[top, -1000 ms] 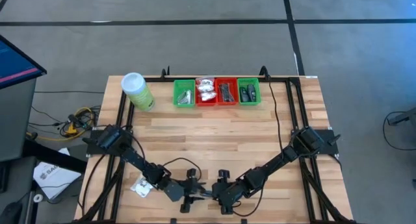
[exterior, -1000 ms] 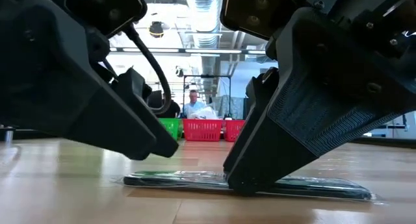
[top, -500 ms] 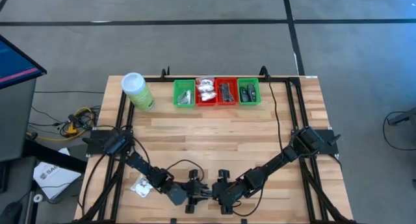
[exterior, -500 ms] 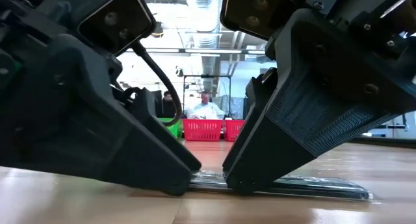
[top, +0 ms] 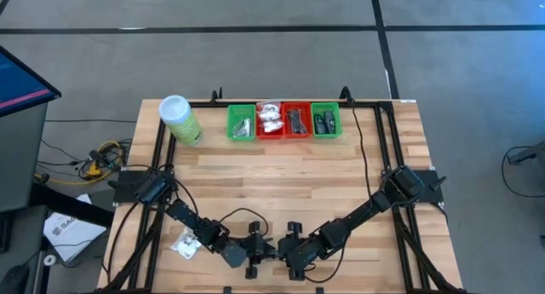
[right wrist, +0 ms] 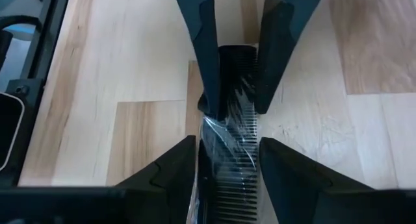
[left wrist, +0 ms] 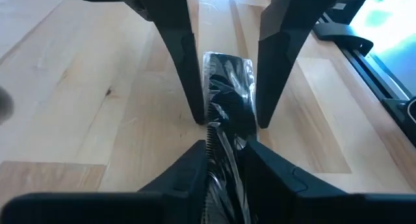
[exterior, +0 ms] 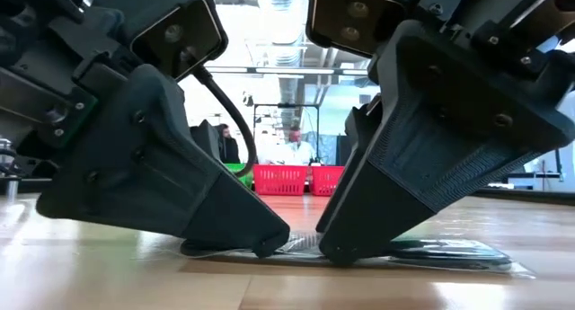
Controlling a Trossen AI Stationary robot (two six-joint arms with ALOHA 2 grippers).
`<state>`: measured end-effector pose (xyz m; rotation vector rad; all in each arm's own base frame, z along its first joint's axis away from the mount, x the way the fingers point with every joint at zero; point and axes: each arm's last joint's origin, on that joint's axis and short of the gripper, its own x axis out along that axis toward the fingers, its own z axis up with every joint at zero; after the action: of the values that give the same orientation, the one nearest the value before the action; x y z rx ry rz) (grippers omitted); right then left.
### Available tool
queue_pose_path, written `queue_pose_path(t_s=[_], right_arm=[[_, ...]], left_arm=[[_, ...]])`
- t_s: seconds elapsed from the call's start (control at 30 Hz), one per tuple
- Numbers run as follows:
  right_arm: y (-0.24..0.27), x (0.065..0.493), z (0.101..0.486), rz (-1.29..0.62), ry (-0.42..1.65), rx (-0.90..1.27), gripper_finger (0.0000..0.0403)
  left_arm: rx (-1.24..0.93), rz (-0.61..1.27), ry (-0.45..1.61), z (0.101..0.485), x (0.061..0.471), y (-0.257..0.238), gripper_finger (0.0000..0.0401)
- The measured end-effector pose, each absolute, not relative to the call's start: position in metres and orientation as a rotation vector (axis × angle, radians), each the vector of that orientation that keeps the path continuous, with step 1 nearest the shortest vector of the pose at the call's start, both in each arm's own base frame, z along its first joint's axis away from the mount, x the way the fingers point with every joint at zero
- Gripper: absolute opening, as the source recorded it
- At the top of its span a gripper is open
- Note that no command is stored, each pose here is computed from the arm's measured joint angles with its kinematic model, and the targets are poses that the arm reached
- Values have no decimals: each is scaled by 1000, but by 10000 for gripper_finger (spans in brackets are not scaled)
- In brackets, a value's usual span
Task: Pick & Place Travel size toiletries
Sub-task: Put the black comb into the right red bin
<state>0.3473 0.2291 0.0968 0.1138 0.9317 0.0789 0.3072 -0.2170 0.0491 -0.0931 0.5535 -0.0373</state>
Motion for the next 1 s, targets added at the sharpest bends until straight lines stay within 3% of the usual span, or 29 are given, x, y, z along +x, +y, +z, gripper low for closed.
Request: queue_pose_path(t_s=[0.17, 0.37, 0.5, 1.0], right_arm=[[229, 347, 96, 74, 939, 117, 127], [228, 345, 96, 59, 959, 135, 56], [228, 345, 96, 64, 956, 135, 8], [237, 359, 116, 136, 966, 70, 0]], left_arm=[[-90, -29, 552, 49, 307, -216, 56], [-81, -31, 546, 49, 307, -216, 7], [-81, -29, 538, 52, 308, -216, 1], [-32, -73, 454, 110, 306, -216, 2]])
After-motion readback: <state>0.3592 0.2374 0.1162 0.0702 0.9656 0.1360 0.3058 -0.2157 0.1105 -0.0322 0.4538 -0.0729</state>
